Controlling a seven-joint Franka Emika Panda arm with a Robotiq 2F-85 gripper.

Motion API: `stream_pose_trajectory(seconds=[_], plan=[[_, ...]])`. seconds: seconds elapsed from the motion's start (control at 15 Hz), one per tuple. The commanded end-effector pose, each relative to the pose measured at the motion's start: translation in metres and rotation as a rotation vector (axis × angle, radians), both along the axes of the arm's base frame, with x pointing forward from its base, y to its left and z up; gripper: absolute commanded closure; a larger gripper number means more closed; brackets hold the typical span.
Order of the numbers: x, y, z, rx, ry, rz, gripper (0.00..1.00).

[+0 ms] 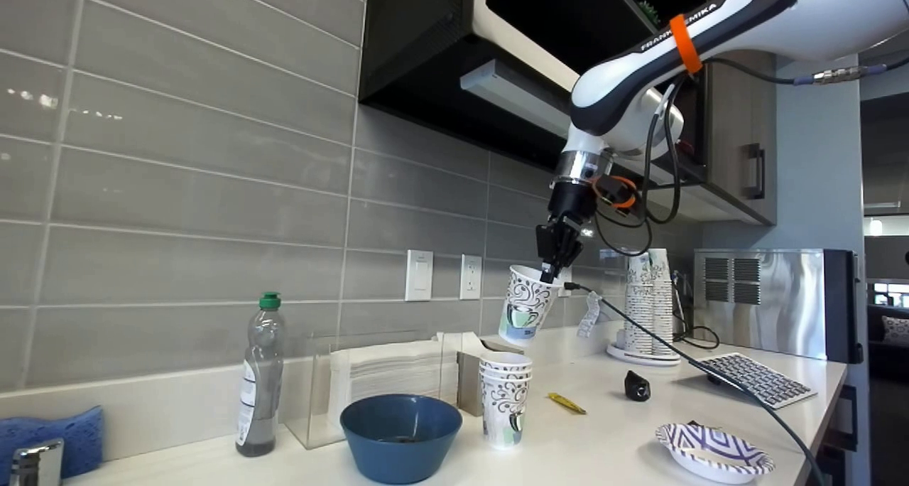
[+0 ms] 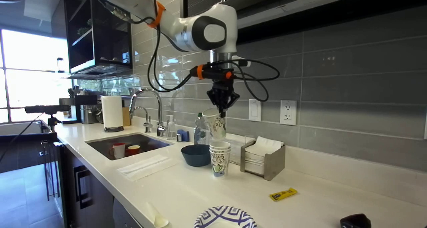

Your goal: Stack the cups together

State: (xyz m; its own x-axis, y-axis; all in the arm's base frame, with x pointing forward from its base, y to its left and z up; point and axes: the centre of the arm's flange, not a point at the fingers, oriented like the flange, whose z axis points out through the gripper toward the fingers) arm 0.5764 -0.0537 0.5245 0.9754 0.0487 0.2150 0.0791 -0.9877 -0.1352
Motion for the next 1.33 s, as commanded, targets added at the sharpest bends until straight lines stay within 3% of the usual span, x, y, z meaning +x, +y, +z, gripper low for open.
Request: stream_pose_trajectory(seconds=[0.0, 1.27], plan=[[0.010, -0.003, -0.004, 0.033, 0.014, 0.026, 0.99], [0.042, -0.001, -0.030, 0.062, 0.084, 0.051, 0.99]])
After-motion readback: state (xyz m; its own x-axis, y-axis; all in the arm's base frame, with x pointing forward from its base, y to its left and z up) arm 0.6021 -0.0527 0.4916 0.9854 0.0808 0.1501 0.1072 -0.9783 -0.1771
